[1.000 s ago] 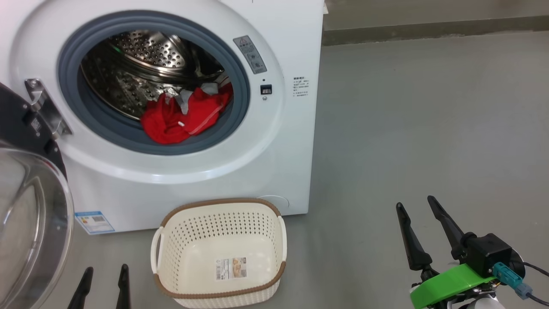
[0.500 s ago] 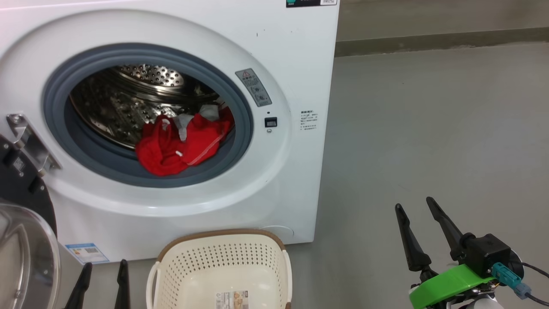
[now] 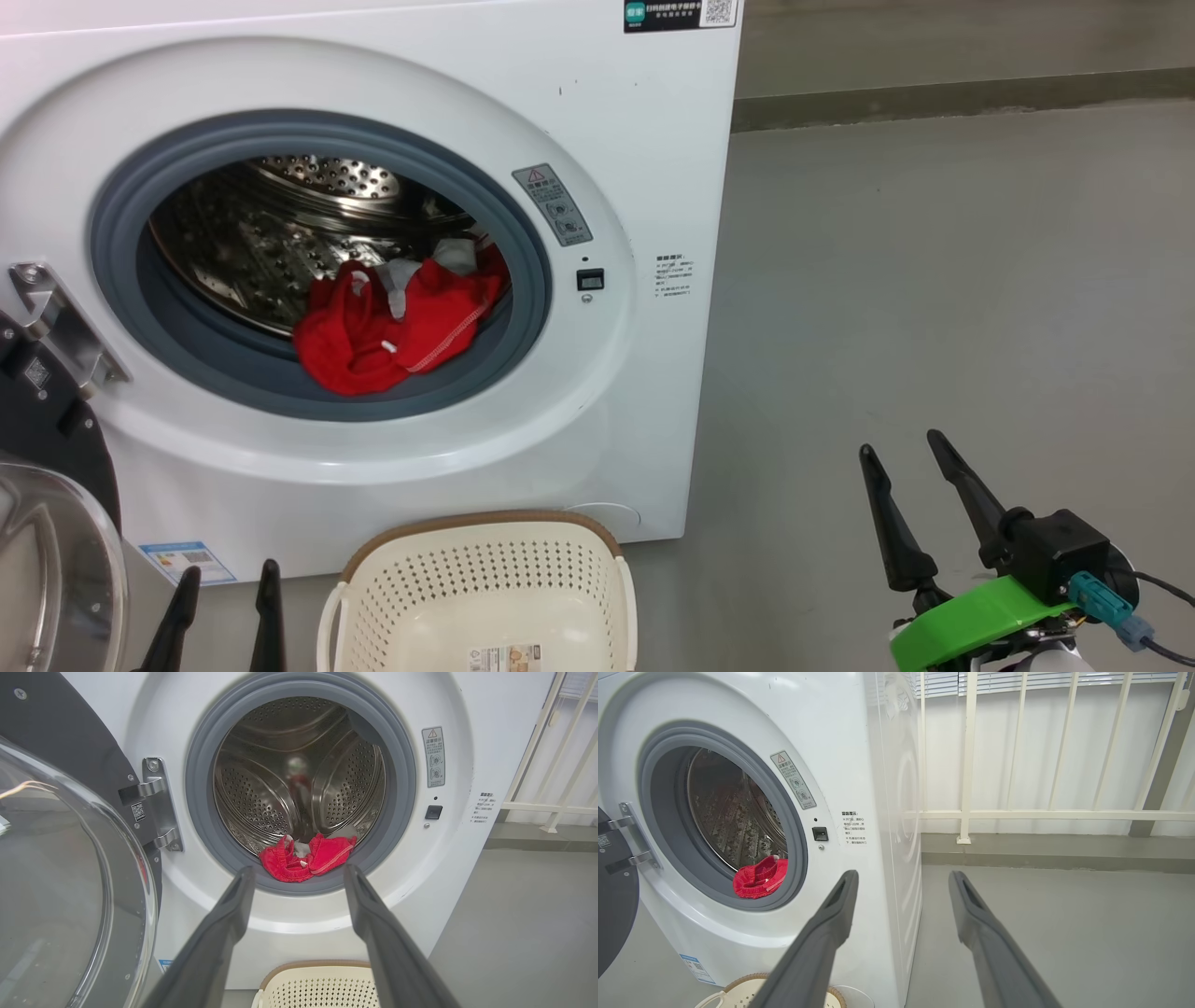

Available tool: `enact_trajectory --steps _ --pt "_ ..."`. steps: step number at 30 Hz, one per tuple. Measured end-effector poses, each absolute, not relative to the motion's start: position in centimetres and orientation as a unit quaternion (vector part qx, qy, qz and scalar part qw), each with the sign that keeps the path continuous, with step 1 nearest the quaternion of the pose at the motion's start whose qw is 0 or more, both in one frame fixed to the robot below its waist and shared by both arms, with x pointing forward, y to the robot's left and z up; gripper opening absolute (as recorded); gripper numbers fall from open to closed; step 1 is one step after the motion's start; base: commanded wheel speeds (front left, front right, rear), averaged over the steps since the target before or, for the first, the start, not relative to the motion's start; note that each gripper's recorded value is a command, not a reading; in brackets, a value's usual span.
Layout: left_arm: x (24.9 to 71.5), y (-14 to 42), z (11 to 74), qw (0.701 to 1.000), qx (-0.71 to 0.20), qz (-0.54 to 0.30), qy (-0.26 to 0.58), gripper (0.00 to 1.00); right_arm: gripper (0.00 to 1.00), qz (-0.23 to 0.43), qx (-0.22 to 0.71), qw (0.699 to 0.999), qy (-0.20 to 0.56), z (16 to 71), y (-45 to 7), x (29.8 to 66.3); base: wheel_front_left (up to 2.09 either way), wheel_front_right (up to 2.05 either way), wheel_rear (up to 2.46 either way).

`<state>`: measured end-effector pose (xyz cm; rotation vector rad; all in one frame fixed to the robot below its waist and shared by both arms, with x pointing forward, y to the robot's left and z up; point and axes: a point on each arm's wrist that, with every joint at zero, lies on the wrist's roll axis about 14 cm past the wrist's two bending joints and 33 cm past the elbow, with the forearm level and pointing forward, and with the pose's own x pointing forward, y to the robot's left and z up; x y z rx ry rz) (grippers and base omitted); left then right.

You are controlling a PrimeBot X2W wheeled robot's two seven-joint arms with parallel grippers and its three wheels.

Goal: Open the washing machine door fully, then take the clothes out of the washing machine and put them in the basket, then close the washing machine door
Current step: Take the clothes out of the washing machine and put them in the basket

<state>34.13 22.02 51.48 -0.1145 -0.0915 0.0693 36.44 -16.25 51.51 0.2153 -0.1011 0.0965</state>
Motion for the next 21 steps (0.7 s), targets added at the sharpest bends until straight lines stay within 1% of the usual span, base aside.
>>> enact_trajectory --steps 21 --pt "33.7 21.7 51.2 0.997 -0.058 0.032 -0.041 1.00 1.00 0.069 0.111 0.990 -0.044 51.2 -14.8 36.6 0.00 0.00 0.00"
